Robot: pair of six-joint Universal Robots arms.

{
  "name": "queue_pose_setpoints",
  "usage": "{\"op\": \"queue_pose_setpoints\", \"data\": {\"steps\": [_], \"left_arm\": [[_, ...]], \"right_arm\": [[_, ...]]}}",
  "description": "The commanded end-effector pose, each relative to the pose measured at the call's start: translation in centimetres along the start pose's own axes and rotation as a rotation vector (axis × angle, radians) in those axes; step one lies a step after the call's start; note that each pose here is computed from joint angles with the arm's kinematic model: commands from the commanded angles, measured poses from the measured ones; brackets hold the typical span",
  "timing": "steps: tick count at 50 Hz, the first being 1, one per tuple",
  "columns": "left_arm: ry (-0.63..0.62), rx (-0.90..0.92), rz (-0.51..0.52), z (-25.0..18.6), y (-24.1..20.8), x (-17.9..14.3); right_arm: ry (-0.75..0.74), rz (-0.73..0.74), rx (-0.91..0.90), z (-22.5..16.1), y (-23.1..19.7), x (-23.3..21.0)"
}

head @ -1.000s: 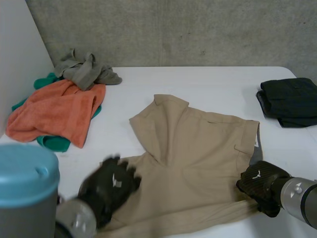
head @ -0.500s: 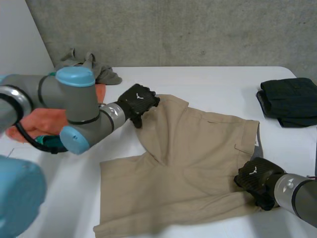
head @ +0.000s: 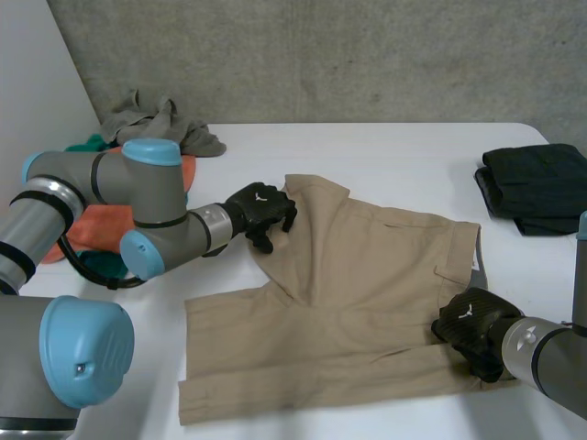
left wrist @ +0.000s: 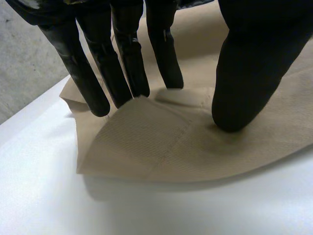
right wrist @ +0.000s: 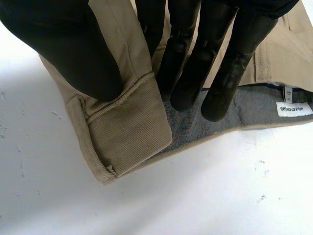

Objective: Fold the laundry.

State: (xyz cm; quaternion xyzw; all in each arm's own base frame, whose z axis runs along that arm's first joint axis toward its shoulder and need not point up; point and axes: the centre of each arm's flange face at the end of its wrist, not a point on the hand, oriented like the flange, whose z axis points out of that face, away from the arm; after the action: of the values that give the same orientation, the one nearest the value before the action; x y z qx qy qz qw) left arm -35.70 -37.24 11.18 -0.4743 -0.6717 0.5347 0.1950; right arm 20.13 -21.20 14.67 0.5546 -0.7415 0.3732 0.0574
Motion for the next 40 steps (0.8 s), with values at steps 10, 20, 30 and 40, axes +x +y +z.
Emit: {"op": "queue_pose_setpoints", "data": {"steps": [10, 20, 30, 40], "left_arm": [[-0.144, -0.091, 0.108, -0.5, 0.1, -1.2], [-0.183, -0.227, 0.213, -3.2, -0.2, -0.5], [-0.257, -0.198, 0.231, -4.8, 0.2, -0.3], [-0.327, -0.23, 0.229, -5.5, 0.9, -0.2]], "right_arm": [[-0.006, 0.003, -0.003, 0.1, 0.1, -0.2], [-0.008, 0.004, 0.001, 0.1, 0.1, -0.3], [0.032, 0.072, 0.039, 0.4, -0.4, 0.1], [0.067, 0.119, 0.069, 0.8, -0.6, 0.6]]}}
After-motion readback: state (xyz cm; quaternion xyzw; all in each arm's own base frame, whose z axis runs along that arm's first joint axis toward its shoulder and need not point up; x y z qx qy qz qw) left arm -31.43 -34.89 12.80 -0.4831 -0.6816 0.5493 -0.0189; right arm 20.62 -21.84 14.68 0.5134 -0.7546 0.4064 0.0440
